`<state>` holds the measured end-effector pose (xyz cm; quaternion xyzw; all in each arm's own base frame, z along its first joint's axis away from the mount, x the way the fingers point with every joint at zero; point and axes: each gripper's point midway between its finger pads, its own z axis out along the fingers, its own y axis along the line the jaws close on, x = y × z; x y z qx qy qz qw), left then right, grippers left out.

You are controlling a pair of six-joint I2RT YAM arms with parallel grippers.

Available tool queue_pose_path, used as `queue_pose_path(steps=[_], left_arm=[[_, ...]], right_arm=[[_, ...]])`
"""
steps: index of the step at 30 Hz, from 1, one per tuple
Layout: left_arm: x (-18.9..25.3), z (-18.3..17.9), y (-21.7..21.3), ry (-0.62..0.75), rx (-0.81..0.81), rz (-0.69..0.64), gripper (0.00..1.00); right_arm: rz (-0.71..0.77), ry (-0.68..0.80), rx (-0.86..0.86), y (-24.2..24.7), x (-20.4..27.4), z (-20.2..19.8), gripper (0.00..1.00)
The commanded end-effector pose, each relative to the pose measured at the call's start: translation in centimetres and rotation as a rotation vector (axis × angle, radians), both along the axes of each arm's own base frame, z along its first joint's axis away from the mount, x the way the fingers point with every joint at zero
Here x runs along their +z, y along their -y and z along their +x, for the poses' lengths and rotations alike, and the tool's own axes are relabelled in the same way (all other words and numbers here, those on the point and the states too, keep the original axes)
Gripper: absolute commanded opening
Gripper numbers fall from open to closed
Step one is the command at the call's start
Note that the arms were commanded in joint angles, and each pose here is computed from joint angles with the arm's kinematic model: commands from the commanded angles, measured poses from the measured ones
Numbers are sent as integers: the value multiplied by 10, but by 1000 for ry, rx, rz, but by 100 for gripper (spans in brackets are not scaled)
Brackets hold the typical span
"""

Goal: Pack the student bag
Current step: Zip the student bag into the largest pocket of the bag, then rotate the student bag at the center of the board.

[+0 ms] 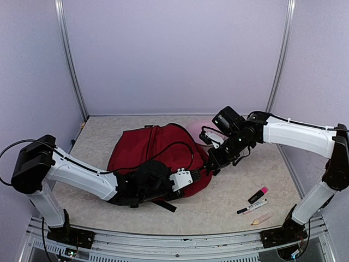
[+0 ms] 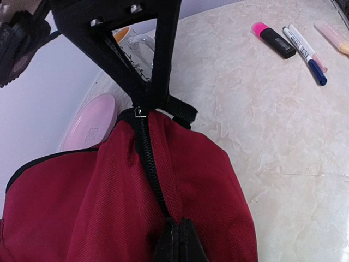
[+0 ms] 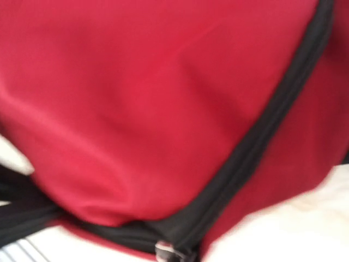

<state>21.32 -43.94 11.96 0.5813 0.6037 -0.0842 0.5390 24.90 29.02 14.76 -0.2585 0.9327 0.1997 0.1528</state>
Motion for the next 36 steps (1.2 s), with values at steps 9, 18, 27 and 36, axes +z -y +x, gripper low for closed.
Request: queue_pose_path(steps=[9, 18, 27, 36], left_arm=[[-3, -97, -61, -96, -221, 104, 0], [-21, -130, -85, -192, -258, 190, 0], [4, -118, -94, -297, -75, -20, 57], [-5, -59, -161, -590, 419, -294, 43]], right_arm=[[-292, 193, -137, 58, 11, 86, 0], [-266, 200, -92, 46, 19, 108, 0], [-114, 131, 25, 13, 8, 79, 0], [33, 22, 102, -17, -19, 33, 0]])
